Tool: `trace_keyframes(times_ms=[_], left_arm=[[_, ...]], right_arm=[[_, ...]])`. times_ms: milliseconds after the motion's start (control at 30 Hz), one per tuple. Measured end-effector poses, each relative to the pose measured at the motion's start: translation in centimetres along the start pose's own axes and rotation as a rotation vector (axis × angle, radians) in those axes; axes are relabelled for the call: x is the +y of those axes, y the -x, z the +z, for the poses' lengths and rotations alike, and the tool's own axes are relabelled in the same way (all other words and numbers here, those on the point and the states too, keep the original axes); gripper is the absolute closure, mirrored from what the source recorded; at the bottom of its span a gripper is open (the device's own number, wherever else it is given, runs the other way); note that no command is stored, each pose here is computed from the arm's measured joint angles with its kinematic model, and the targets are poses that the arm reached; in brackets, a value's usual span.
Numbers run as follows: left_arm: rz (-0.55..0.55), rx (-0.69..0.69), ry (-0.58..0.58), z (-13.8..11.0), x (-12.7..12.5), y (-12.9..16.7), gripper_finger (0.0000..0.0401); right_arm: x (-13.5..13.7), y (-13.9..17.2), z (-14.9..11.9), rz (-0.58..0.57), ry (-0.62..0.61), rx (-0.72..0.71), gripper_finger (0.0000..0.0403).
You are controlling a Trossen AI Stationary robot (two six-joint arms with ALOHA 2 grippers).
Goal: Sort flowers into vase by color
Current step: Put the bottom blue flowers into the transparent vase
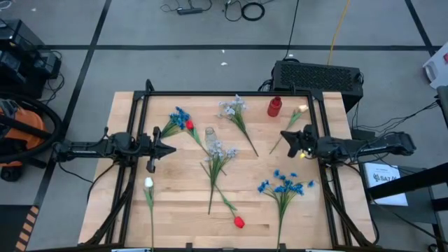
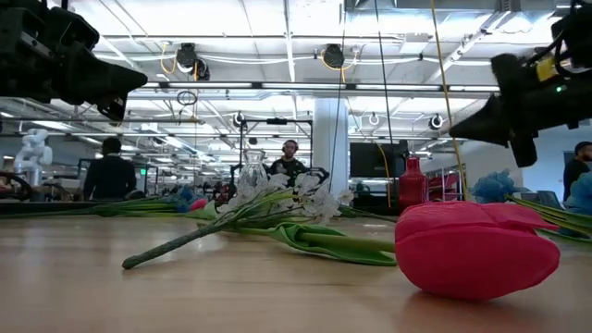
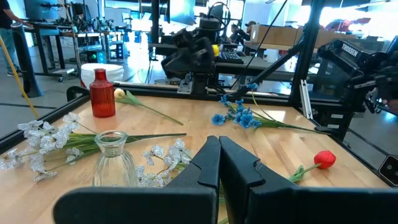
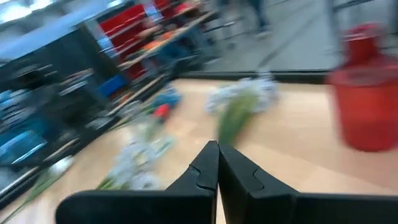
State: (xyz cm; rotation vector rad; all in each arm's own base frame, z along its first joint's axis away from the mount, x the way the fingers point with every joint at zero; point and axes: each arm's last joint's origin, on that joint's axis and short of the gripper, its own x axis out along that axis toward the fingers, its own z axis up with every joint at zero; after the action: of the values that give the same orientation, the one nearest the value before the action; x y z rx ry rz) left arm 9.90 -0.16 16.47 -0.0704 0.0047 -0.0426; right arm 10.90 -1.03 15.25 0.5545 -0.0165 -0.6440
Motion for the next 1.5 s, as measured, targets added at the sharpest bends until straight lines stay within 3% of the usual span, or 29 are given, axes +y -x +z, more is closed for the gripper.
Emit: trace_keyframes(times_ms=[100, 333, 467, 700, 967, 1200, 1367, 1500], left_arm=[[0.0, 0.0, 0.0, 0.0, 0.0, 0.0, 0.0393], [0.0, -0.001, 0.0, 0.0, 0.0, 0.0, 0.0393], [0.0, 0.0, 0.0, 0.0, 0.0, 0.0, 0.0393], [0.0, 0.0, 0.0, 0.0, 0.0, 0.0, 0.0393], [0.0, 0.0, 0.0, 0.0, 0.0, 0.0, 0.0393], [0.0, 0.0, 0.0, 0.0, 0.0, 0.0, 0.0393], [0.0, 0.0, 0.0, 0.0, 0.0, 0.0, 0.0393], [0.0, 0.0, 0.0, 0.0, 0.0, 0.0, 0.0393]], right_arm=[[-0.1, -0.3, 0.2, -0.036, -0.062, -0.038, 0.0403], [1.4, -0.4, 1.8, 0.015, -0.171, -0.001, 0.0403], [3.5, -0.3, 4.2, -0.009, -0.128, 0.031, 0.0403], [7.9, -0.7, 9.3, -0.175, -0.032, 0.124, 0.0403], [14.3, -4.0, 12.5, -0.308, 0.055, 0.363, 0.0403], [19.3, -5.7, 12.9, -0.5, 0.09, 0.602, 0.0403], [22.4, -4.6, 12.0, -0.596, -0.071, 0.844, 0.0403], [24.5, -2.1, 10.8, -0.681, -0.149, 0.896, 0.0403]])
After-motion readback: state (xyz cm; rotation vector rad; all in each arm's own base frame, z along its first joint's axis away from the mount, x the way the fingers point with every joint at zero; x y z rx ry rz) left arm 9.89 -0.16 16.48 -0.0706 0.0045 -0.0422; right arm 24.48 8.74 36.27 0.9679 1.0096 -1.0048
